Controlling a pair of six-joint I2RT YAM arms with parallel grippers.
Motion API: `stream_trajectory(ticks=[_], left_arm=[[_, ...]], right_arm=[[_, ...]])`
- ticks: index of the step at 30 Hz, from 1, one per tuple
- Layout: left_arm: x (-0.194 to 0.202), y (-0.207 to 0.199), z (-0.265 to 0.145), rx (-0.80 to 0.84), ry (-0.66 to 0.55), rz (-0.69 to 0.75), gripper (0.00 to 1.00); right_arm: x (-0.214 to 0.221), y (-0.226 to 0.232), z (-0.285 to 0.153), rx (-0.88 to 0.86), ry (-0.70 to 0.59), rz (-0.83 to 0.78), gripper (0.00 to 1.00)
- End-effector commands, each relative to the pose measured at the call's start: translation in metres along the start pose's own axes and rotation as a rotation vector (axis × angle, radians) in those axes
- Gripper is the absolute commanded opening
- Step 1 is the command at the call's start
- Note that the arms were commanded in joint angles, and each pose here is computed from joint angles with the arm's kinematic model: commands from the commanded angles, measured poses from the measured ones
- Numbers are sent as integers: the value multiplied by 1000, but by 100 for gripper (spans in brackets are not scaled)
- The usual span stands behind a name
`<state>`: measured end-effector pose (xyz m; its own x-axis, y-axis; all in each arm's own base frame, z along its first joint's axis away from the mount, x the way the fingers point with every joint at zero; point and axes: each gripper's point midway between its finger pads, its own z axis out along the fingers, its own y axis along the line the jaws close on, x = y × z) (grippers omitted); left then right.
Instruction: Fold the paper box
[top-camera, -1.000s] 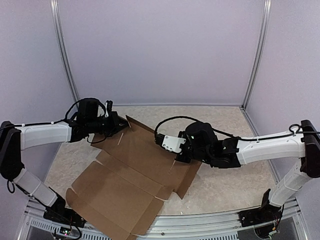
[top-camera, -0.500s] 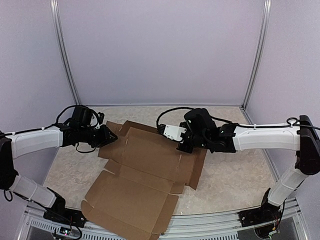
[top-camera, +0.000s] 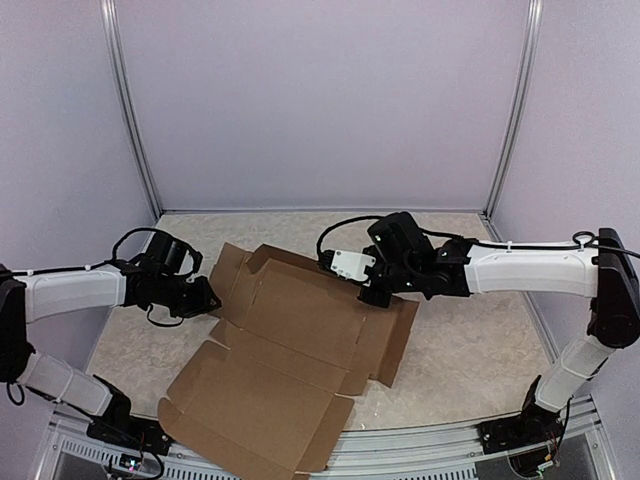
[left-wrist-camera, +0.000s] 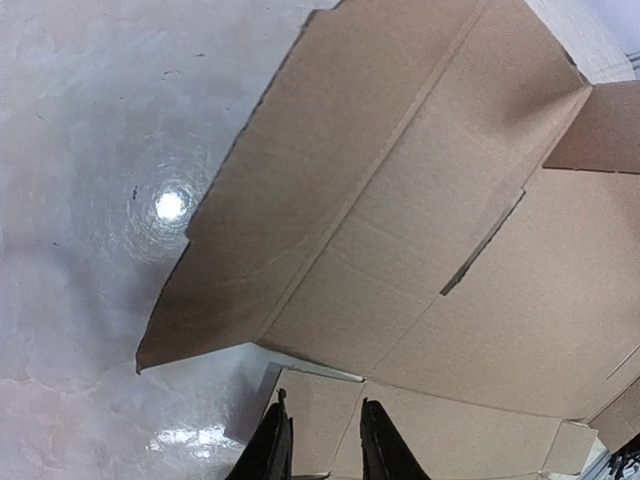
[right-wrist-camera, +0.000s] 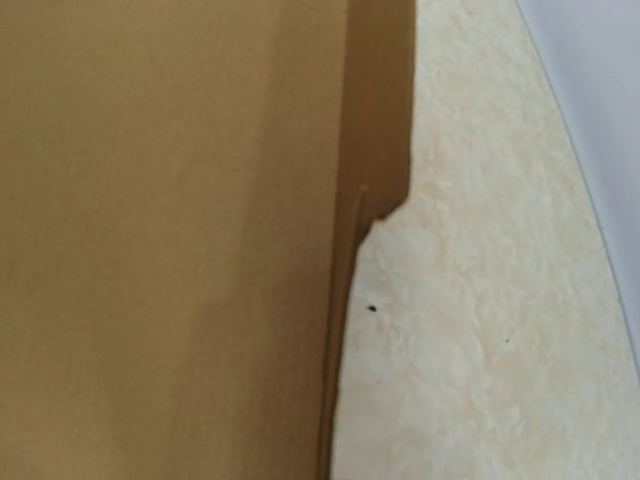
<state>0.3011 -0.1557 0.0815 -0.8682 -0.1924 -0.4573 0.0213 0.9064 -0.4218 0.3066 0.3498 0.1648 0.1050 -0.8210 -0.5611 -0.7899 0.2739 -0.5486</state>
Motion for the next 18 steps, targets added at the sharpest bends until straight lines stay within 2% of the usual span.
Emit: stream_trajectory(ticks=[1,5,12,18], left_arm=[[9,23,8,-118,20,23,23],[19,28,15,-143,47,29,21],[36,41,24,-178,82,20,1],[43,52,25,-243,77,44,0]], right_arm=[[6,6,1,-42,25,14,0],[11,10,3,-49,29,21,0],[13,13,7,-53,33,28,0],[13,14,9,-58,30,29,0]])
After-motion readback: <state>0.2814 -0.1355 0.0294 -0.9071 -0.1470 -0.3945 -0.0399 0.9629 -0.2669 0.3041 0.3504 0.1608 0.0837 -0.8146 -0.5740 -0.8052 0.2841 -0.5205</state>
